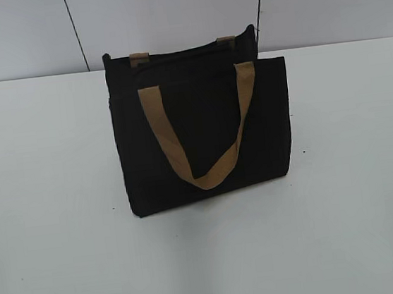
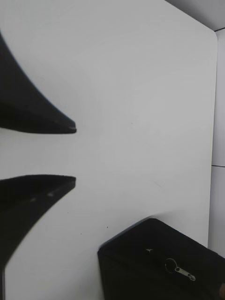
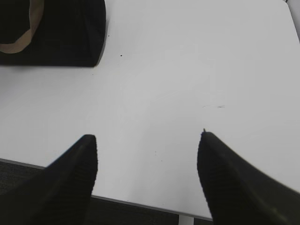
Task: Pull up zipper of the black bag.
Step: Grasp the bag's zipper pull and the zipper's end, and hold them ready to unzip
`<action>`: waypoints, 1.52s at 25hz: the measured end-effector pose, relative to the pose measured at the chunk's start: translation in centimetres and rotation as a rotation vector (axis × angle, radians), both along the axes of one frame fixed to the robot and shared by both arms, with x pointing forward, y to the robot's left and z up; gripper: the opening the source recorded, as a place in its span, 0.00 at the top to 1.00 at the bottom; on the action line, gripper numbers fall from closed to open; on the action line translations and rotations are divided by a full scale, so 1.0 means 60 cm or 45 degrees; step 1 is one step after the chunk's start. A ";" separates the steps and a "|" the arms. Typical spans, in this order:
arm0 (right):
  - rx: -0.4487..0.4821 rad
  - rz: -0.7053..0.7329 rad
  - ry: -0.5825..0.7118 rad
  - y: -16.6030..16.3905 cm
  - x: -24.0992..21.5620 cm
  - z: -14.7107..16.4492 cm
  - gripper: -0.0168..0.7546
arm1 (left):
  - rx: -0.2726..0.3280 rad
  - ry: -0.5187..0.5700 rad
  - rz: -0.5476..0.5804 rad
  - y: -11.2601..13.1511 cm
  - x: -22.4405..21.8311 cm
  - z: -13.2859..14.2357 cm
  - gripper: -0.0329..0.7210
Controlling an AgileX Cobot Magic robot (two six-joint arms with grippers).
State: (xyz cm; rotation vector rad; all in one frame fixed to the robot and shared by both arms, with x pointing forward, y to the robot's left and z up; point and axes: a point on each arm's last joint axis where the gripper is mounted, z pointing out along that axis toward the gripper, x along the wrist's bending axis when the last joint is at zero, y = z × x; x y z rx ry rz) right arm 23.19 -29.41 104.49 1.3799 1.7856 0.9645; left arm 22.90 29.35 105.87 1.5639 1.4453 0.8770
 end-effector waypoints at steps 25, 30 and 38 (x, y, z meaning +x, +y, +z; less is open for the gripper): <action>0.001 -0.001 0.000 0.000 0.000 0.000 0.32 | 0.000 0.000 0.000 0.000 0.000 0.000 0.64; 0.001 -0.001 0.000 0.000 0.000 0.000 0.32 | 0.000 0.000 0.000 0.000 0.000 0.000 0.64; 0.001 -0.001 0.000 0.000 0.000 0.000 0.32 | -0.008 0.059 -0.018 -0.003 0.020 0.008 0.32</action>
